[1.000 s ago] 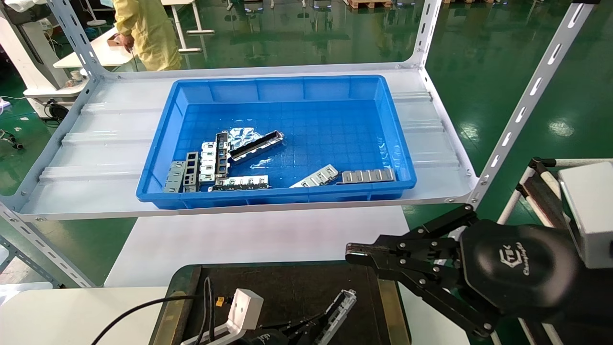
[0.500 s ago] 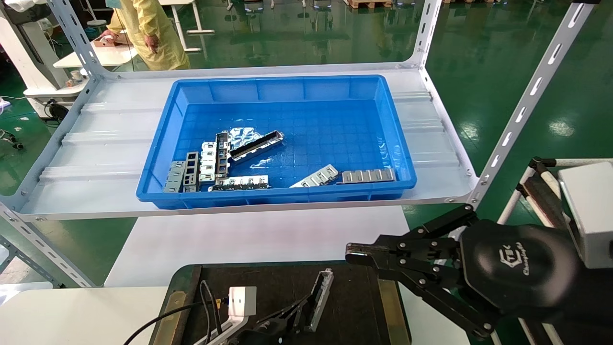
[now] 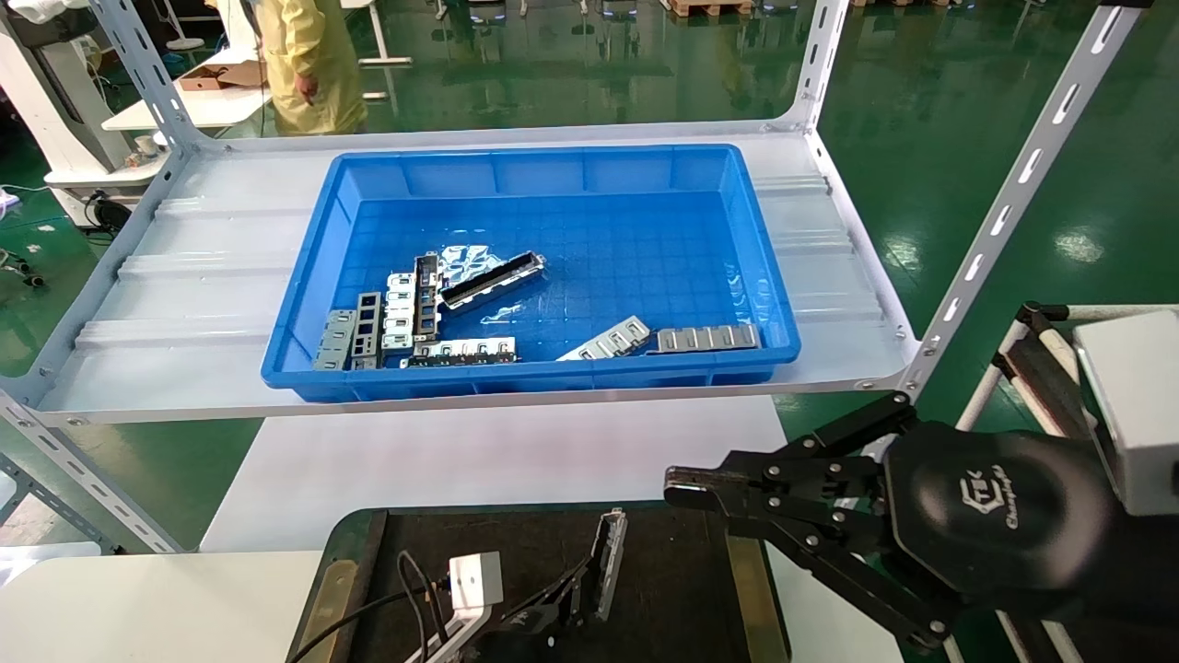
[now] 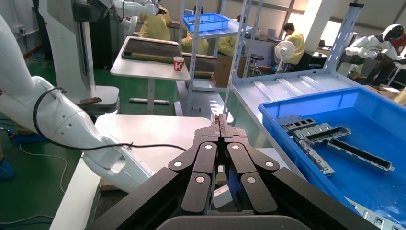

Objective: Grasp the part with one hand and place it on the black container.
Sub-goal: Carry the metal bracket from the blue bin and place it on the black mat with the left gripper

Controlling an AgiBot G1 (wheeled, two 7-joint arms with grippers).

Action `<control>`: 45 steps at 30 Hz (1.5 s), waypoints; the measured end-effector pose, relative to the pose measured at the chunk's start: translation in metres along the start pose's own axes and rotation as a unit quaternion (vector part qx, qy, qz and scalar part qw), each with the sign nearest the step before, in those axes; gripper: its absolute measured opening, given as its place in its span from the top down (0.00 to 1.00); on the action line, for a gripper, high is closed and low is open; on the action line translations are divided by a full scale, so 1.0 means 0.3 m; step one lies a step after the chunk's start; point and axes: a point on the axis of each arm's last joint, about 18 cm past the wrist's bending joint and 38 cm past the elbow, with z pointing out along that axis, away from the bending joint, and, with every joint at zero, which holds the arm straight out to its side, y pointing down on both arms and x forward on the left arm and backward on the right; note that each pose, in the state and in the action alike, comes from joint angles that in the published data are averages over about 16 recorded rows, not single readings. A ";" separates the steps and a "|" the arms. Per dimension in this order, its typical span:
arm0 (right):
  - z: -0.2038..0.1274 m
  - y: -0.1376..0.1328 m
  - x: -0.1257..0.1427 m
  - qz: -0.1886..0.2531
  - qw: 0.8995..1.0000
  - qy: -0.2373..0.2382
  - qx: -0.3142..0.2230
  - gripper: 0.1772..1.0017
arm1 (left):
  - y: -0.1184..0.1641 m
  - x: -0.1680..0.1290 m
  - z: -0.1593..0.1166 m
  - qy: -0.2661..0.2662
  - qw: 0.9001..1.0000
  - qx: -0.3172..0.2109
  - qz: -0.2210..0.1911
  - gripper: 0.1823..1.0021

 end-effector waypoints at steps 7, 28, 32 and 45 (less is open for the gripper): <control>0.000 0.000 0.000 0.000 1.000 0.000 0.000 0.98 | 0.027 -0.021 0.029 -0.014 1.000 0.006 -0.001 0.99; 0.000 0.000 0.000 0.000 1.000 0.000 0.000 0.98 | 0.069 -0.075 0.054 -0.045 0.999 -0.003 -0.018 0.99; 0.000 0.000 0.000 0.000 1.000 0.000 0.000 0.98 | 0.073 -0.081 0.056 -0.050 0.998 -0.005 -0.022 0.99; 0.000 0.000 0.000 0.000 1.000 0.000 0.000 0.98 | 0.088 -0.093 0.058 -0.060 0.997 -0.007 -0.039 0.99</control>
